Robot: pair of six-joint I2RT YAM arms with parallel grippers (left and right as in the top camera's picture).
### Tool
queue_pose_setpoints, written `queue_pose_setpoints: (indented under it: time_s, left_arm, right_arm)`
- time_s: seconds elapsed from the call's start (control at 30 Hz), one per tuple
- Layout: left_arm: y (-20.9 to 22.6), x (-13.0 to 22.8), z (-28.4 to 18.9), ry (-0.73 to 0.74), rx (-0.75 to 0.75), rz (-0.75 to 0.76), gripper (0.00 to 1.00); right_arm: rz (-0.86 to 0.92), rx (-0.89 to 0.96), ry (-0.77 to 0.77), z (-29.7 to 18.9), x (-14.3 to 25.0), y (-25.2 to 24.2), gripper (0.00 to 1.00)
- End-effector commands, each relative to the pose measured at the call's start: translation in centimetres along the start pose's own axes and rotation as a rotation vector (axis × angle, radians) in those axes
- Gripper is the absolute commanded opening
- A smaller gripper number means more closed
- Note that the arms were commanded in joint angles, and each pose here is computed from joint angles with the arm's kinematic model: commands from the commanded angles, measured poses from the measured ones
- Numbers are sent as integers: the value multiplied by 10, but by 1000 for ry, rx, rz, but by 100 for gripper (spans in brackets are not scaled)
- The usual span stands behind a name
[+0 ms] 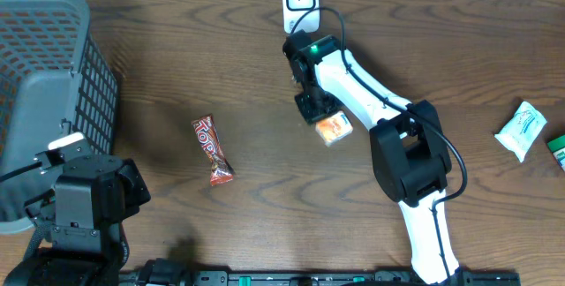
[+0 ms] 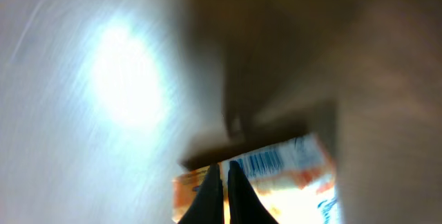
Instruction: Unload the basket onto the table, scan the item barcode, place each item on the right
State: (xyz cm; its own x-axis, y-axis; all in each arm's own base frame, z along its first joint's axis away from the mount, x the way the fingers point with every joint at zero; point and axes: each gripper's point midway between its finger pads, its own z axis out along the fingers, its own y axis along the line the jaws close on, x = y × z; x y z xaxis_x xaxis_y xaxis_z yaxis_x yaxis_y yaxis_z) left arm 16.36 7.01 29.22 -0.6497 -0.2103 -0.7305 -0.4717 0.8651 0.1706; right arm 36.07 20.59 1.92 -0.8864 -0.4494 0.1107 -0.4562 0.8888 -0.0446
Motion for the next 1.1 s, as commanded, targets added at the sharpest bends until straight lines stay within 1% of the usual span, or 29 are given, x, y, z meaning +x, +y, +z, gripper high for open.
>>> queue_pose_setpoints:
  time_s: [0.0,0.1,0.17,0.23,0.3,0.37,0.4,0.6,0.7,0.77,0.9,0.97,1.07]
  left_arm:
    - [2,-1,0,-3,-11,7,98]
    - [2,-1,0,-4,-11,7,98]
    - [2,-1,0,-3,-11,7,98]
    - [2,-1,0,-4,-11,7,98]
    - [2,-1,0,-3,-11,7,98]
    - [2,-1,0,-3,-11,7,98]
    - [2,-1,0,-3,-11,7,98]
    - [2,-1,0,-3,-11,7,98]
    - [2,-1,0,-3,-11,7,98]
    - [2,-1,0,-3,-11,7,98]
    - [2,-1,0,-3,-11,7,98]
    - [2,-1,0,-3,-11,7,98]
    - [2,-1,0,-4,-11,7,98]
  right_arm:
    - [-292,-218,65,-6,23,50,1]
    - [-414,-210,206,-11,59,51,1]
    - [-418,-96,312,-14,80,32,1]
    - [-362,67,364,-17,86,5,1]
    - [-249,293,360,-22,82,-29,1]
    - [-169,379,309,-23,73,-42,1]
    - [-157,351,284,-20,68,-37,1]
    - [-194,-74,130,-2,36,40,1]
    - [-190,-190,94,-4,28,61,1]
    - [-193,-218,82,-4,26,67,1]
    - [-188,-209,99,2,31,66,1]
    - [-178,-174,114,10,34,59,1]
    - [-133,-70,129,30,40,42,1]
